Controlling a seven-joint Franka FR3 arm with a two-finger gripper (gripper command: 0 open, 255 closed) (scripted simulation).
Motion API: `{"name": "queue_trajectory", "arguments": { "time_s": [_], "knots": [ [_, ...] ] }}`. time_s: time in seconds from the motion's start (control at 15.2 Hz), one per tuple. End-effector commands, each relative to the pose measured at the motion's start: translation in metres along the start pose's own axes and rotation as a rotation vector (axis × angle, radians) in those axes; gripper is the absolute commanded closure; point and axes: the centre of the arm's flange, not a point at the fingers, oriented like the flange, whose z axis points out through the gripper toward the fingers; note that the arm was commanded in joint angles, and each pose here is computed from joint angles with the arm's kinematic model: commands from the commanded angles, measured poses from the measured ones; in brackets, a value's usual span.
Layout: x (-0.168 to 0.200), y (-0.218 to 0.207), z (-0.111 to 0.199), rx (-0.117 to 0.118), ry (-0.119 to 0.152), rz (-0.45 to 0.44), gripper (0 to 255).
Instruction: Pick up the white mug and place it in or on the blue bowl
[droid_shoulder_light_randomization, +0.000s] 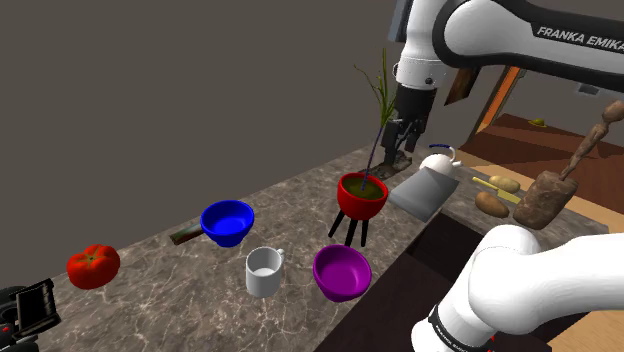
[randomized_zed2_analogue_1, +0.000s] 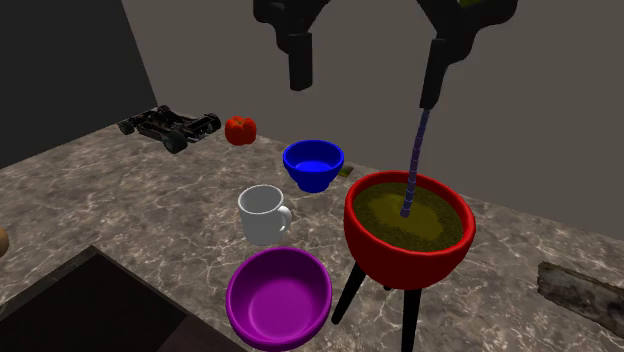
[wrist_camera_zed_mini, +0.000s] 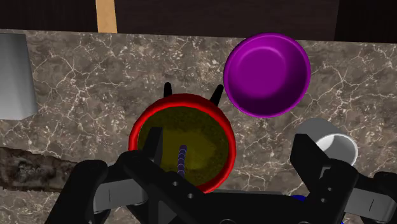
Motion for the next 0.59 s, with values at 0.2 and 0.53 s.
{"name": "queue_trajectory", "arguments": {
  "time_s": [0.2,0.53],
  "knots": [
    [0.012,-0.026,0.025,0.005,0.009,0.003,0],
    [0.033,-0.07,0.067,0.014,0.025,0.009,0]
  ]
}}
